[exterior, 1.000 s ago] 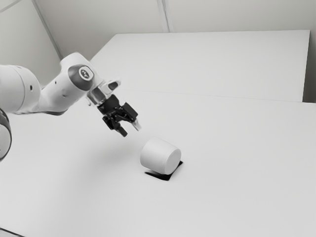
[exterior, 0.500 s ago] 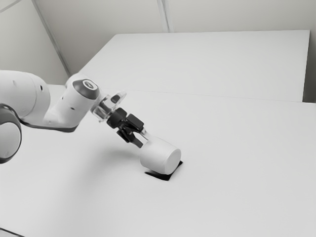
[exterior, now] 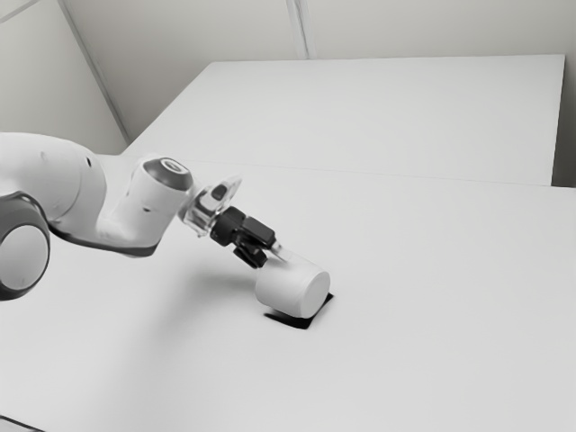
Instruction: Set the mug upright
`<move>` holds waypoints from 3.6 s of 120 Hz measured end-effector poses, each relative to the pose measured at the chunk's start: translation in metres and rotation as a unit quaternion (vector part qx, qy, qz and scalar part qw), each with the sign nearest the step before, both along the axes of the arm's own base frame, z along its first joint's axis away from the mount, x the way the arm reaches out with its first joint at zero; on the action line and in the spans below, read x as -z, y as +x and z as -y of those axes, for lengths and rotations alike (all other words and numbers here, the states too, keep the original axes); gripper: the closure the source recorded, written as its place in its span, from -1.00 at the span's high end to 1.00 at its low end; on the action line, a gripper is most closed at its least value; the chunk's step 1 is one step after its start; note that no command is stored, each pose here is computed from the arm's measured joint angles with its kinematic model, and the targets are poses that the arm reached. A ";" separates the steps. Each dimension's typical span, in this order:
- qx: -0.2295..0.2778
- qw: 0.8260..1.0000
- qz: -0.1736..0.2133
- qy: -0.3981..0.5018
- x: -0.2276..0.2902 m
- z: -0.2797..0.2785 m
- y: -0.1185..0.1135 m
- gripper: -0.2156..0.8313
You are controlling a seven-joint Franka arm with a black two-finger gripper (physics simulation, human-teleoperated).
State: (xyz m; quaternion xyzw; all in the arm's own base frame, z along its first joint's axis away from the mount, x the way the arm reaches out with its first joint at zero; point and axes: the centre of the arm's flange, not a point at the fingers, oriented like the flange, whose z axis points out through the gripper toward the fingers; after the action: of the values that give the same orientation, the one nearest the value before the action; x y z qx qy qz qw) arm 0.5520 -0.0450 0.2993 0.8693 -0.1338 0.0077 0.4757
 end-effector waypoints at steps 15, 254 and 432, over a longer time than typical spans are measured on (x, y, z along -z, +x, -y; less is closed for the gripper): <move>-0.006 1.000 0.007 -0.016 0.000 0.005 0.000 0.59; -0.130 0.898 0.074 0.413 -0.101 0.009 -0.008 -0.90; -0.281 0.838 -0.047 0.466 -0.138 0.052 -0.010 0.52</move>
State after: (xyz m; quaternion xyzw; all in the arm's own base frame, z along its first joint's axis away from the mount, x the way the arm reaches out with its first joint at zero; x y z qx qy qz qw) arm 0.5420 -0.0965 0.4372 0.9878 0.1509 0.0369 -0.0024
